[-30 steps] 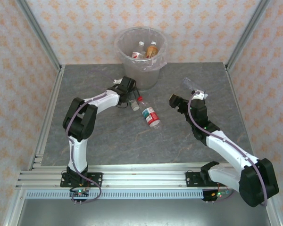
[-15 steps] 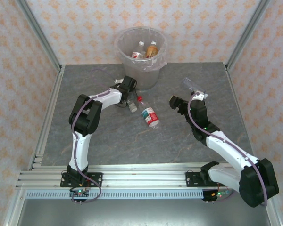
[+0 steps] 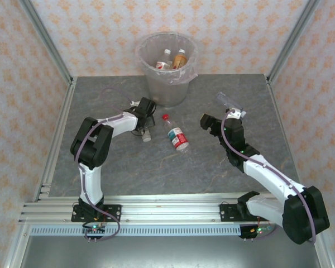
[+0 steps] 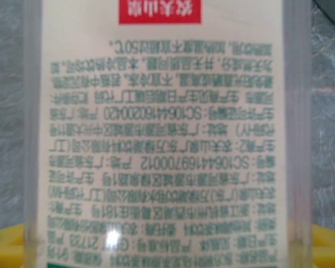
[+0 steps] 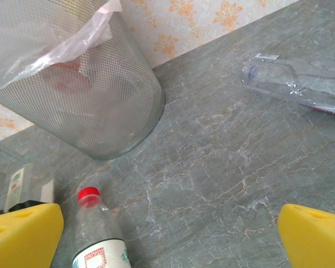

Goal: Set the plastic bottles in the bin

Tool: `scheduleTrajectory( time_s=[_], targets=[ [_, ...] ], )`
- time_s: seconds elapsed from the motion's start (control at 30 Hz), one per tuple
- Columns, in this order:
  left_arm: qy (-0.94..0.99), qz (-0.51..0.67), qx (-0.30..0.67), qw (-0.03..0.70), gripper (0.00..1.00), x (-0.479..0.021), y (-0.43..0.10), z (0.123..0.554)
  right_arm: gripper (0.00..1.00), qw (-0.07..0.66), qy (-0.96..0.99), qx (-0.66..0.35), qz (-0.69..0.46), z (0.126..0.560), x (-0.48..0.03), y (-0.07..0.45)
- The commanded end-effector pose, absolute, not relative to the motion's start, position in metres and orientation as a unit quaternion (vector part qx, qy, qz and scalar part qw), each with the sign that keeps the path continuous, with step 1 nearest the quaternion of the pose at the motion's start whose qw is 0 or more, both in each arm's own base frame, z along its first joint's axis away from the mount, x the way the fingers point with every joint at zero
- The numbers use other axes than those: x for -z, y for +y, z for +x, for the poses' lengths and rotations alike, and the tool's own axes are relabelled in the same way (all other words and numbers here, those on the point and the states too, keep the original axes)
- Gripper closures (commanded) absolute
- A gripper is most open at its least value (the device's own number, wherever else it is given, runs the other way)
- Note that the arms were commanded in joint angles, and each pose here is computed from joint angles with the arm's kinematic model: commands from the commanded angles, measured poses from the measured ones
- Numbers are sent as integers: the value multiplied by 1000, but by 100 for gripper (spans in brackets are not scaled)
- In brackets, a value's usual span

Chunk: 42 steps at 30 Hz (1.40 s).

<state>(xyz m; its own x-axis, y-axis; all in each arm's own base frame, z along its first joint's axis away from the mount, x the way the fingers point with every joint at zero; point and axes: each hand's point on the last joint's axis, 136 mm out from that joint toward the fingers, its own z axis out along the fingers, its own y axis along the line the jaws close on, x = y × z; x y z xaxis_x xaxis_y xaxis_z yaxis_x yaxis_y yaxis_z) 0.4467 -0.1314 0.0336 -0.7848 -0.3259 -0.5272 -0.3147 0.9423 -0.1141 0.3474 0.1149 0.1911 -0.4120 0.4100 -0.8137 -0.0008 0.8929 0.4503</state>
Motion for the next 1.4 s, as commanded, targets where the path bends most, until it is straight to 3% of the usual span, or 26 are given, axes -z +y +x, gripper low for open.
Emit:
scheduleTrajectory(
  time_s=[0.0,0.07,0.23,0.47,0.8,1.37],
  targets=[
    [942,-156,18,297,36,-56,-135,436,1,531,816,-188,127,350,-191,115],
    [944,-156,21,291,32,-58,-135,430,1,531,816,-187,129,351,-190,115],
    [947,-153,19,281,8,-62,-135,439,1,528,818,-190,128,353,-190,117],
    [952,-148,-50,264,4,-46,-124,465,1,526,820,-189,125,350,-191,116],
    [953,-159,-53,253,12,-34,-123,478,1,533,817,-178,128,343,-191,108],
    [955,-112,-20,274,47,-61,-133,476,1,526,821,-183,127,349,-189,113]
  ],
)
